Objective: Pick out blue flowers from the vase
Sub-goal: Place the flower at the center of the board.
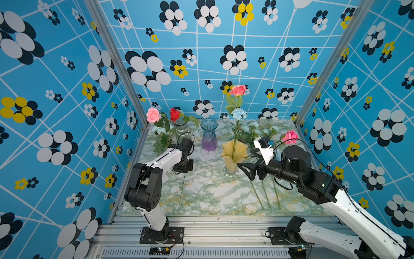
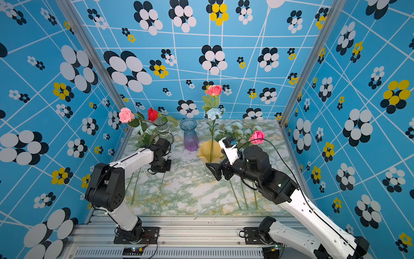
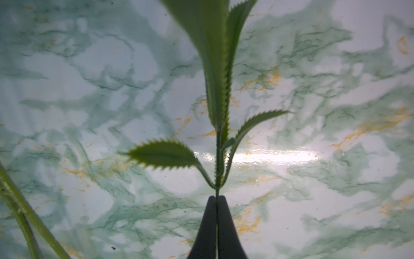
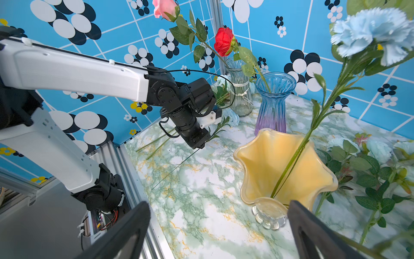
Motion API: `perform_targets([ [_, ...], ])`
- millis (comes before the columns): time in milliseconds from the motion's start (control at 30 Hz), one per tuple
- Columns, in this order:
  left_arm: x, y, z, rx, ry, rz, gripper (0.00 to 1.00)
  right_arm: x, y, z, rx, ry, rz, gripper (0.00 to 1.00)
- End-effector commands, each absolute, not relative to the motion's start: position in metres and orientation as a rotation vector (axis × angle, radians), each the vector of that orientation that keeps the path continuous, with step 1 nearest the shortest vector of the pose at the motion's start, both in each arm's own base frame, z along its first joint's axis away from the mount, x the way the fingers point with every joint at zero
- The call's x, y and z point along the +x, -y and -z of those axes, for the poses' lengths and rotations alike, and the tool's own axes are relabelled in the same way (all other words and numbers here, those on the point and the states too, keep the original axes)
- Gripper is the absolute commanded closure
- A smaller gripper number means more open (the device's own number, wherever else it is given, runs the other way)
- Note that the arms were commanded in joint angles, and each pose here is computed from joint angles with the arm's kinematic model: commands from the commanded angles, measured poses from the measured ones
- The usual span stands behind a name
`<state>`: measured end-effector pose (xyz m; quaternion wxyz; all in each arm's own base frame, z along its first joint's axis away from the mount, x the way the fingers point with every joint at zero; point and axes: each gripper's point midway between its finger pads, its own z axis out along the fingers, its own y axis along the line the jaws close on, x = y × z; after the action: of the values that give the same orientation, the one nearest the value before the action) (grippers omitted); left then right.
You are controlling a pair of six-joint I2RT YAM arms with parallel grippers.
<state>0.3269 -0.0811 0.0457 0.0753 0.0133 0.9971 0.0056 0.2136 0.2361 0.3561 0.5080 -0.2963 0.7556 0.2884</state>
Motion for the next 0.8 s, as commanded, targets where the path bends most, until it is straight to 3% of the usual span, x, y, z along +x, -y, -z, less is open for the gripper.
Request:
perform_targets([
  [0, 0.327, 0.077, -0.044, 0.061, -3.034, -0.020, 1.00, 0.214, -0.233, -0.363, -0.709, -1.779, -0.676, 0.01],
  [467, 0.335, 0.051, -0.023, 0.041, -3.064, -0.092, 0.98, 0.216, -0.230, -0.357, -0.703, -1.784, -0.641, 0.01],
  [600, 0.339, 0.052, -0.023, 0.049, -3.050, -0.089, 0.82, 0.218, -0.230, -0.357, -0.702, -1.785, -0.640, 0.01],
  [767, 0.343, 0.053, -0.037, 0.056, -3.006, -0.080, 0.47, 0.219, -0.234, -0.358, -0.710, -1.793, -0.646, 0.01],
])
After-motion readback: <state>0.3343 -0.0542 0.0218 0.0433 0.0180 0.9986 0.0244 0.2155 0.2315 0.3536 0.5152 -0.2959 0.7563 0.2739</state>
